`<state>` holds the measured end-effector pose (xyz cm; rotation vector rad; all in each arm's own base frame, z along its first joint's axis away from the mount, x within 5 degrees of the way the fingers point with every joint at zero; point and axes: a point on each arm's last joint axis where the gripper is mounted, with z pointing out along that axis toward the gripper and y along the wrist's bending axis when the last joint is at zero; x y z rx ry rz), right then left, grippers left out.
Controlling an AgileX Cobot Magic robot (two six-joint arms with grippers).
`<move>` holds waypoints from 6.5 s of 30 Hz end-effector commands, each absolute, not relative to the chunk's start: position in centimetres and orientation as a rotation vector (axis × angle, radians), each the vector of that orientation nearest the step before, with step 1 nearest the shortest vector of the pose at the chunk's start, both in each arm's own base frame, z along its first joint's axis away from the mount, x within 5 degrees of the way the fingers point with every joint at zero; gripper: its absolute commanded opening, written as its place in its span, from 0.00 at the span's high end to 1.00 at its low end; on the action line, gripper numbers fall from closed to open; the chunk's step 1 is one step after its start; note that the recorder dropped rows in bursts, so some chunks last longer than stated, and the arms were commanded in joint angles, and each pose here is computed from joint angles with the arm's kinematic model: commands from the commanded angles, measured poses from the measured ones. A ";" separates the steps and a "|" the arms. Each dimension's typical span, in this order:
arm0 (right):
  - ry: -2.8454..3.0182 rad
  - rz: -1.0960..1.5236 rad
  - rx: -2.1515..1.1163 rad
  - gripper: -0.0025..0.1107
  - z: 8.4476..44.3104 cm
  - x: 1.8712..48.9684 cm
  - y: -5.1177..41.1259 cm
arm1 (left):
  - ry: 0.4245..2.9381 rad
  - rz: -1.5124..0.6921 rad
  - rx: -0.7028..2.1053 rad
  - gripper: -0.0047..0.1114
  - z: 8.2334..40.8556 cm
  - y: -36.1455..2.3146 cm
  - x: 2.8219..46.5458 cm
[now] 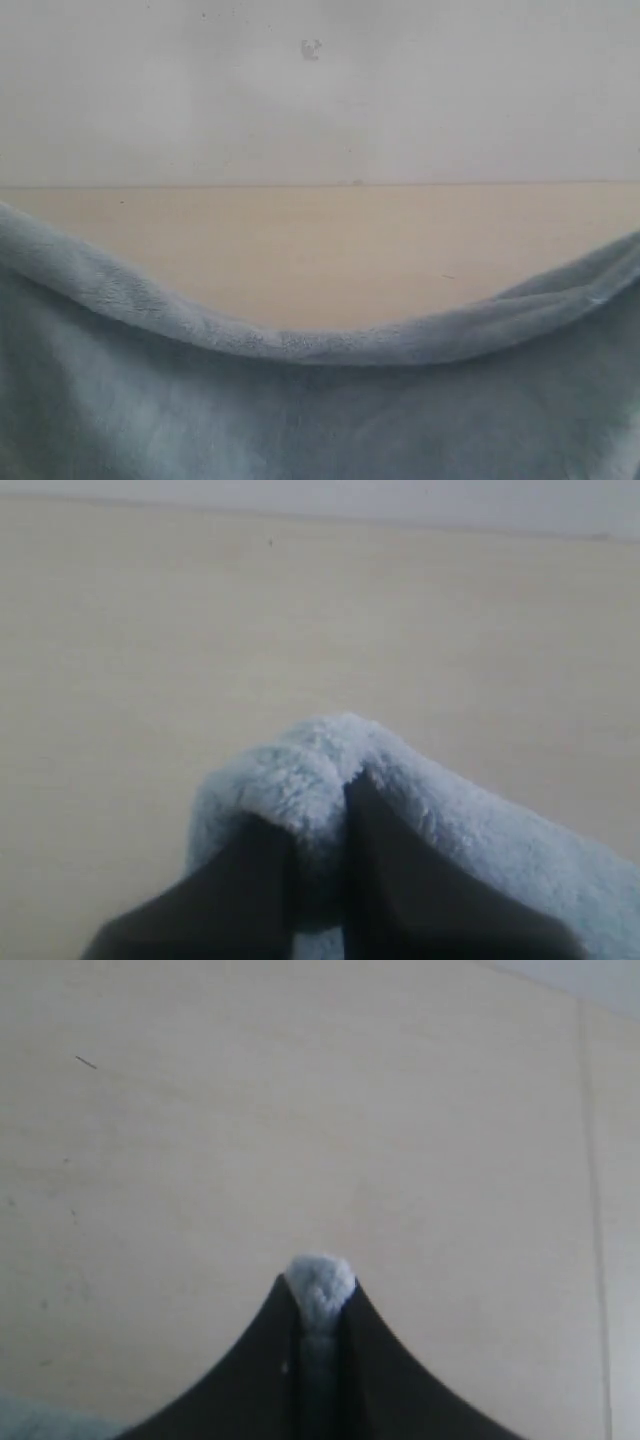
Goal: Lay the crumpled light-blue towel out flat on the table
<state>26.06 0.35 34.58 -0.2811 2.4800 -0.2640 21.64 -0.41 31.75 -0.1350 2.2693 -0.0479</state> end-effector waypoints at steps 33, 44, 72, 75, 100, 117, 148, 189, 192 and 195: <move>2.862 0.051 -0.432 0.98 19.6 33.3 2.8 | 2.644 0.068 0.022 0.91 19.3 2.1 28.2; 2.835 0.100 -0.412 0.98 19.5 33.4 3.1 | 2.675 0.132 0.084 0.93 14.7 3.6 29.9; 2.923 0.084 -0.502 0.98 12.3 35.2 3.5 | 2.709 0.127 0.058 0.93 12.0 4.4 30.4; 2.932 0.081 -0.503 0.98 11.7 35.3 3.5 | 2.710 0.127 0.058 0.93 11.9 4.4 30.4; 3.147 -0.162 -0.316 0.98 13.6 25.2 1.1 | 3.152 0.047 0.263 0.93 10.7 -0.3 25.7; 2.628 -0.190 -0.356 0.68 21.7 25.2 1.0 | 2.701 0.388 0.067 0.93 20.1 2.4 24.2; 2.748 0.440 0.269 0.52 13.5 33.4 -4.9 | 2.614 0.273 -0.017 0.93 20.4 2.2 25.0; 2.660 0.525 0.309 0.79 11.0 33.8 -8.0 | 2.595 0.252 -0.018 0.93 20.5 2.0 25.1; 2.655 0.504 0.312 0.79 11.0 33.8 -8.1 | 2.596 0.248 -0.023 0.93 20.4 2.0 25.1; 2.658 0.503 0.303 0.79 10.9 33.8 -8.1 | 2.596 0.248 -0.023 0.93 20.4 2.0 25.1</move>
